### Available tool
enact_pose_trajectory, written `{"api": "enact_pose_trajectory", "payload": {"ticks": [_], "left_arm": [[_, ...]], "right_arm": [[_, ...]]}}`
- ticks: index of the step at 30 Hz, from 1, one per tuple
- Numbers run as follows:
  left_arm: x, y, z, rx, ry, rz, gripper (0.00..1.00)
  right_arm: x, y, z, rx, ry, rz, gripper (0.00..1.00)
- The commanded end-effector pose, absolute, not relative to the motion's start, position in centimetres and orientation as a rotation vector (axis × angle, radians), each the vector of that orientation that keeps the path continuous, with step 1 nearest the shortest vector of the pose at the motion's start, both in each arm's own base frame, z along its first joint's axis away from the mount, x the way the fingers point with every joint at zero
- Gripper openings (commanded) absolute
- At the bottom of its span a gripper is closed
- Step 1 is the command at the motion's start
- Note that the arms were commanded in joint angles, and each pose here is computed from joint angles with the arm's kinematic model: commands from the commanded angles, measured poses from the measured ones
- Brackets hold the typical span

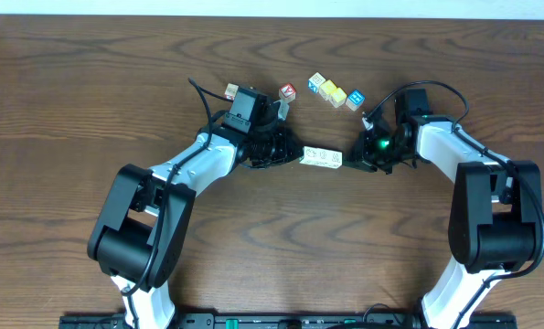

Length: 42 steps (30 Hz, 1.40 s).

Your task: Lift 3 blocks

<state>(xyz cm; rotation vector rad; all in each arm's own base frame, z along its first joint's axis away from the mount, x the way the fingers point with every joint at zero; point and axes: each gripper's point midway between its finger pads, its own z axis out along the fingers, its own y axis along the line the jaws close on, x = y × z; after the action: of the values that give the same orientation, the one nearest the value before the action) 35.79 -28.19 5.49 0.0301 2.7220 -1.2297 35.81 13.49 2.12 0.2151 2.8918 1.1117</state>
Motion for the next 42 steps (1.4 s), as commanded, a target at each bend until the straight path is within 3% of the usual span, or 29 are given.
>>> {"api": "enact_pose_trajectory", "payload": {"ticks": [1,42], "left_arm": [[34.6,-29.4,6.3,0.083,2.721,-1.299,0.07],[34.6,-29.7,9.3,0.055,2.674,-1.361,0.07]], "right_arm": [[35.5,17.2,6.3,0.089,2.773,1.391,0.01],[35.7,17.3,9.1,0.080,2.715,1.396,0.01]]}}
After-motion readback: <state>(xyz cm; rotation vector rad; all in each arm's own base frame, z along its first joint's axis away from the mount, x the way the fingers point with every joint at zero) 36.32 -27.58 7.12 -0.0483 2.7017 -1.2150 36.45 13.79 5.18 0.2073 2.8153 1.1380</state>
